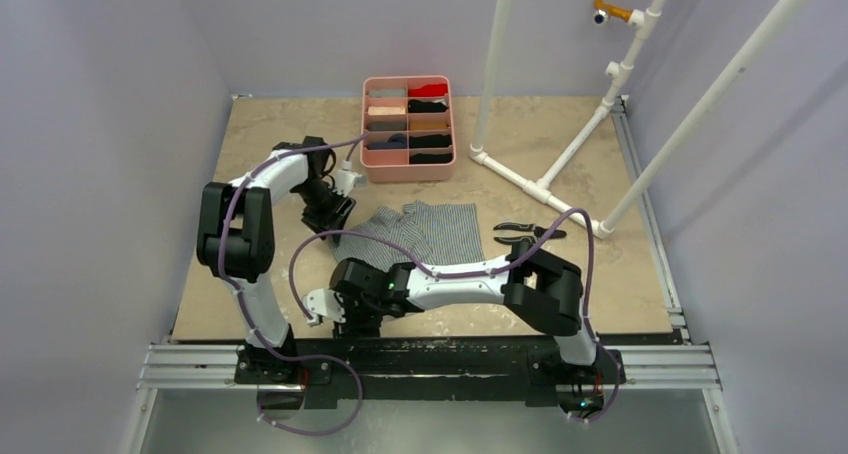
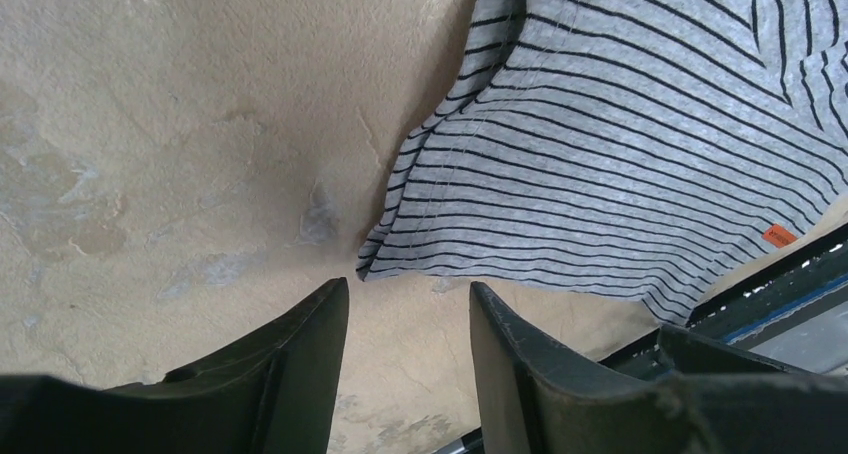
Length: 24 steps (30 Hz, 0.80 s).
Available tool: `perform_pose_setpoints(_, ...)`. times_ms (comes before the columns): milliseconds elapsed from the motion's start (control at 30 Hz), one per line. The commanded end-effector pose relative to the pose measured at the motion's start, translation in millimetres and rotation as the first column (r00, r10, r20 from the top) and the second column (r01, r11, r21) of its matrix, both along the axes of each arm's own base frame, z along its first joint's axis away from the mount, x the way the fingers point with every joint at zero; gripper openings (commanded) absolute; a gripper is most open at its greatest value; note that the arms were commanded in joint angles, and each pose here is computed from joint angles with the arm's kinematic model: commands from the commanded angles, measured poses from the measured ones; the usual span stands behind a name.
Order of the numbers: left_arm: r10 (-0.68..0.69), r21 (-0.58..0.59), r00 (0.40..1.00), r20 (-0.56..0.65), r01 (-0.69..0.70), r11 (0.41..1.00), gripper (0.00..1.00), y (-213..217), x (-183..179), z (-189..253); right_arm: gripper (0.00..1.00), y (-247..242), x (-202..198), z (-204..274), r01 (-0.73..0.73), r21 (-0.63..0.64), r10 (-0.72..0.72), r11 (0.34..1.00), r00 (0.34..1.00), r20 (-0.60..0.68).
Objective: Roll the underwear
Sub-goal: Fold the underwear at the center of the board.
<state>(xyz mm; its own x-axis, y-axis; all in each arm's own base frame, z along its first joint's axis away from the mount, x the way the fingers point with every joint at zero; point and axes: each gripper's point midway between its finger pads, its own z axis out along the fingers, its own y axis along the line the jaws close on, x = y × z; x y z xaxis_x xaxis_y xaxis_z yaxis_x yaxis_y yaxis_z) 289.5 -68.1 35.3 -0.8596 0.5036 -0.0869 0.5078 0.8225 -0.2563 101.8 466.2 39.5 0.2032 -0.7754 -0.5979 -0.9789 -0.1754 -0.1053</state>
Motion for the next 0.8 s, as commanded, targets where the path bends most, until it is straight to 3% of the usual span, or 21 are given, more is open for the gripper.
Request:
perform_pose_setpoints(0, 0.004, -0.001, 0.999, 0.04, -0.004, 1.0, 0.44, -6, 10, 4, 0.53, 9, 5, 4, 0.029, 0.008, -0.03, 1.0, 0.999, 0.017)
perform_pose_setpoints(267, 0.004, 0.056, 0.996, 0.091, -0.01, 0.998, 0.46, -5, 10, 1, 0.5, 2, 12, -14, 0.056, -0.042, -0.054, 0.998, 0.997, 0.05)
perform_pose_setpoints(500, 0.067, 0.002, 0.989, 0.13, -0.068, 0.998, 0.48, -13, 5, 10, 0.2, -9, 7, -23, 0.039, -0.079, -0.036, 0.996, 0.999, 0.035)
perform_pose_setpoints(767, 0.066, -0.019, 0.988, 0.141, -0.064, 0.998, 0.53, -15, -11, 21, 0.08, -57, -1, -12, 0.01, -0.117, -0.005, 0.993, 0.999, 0.043)
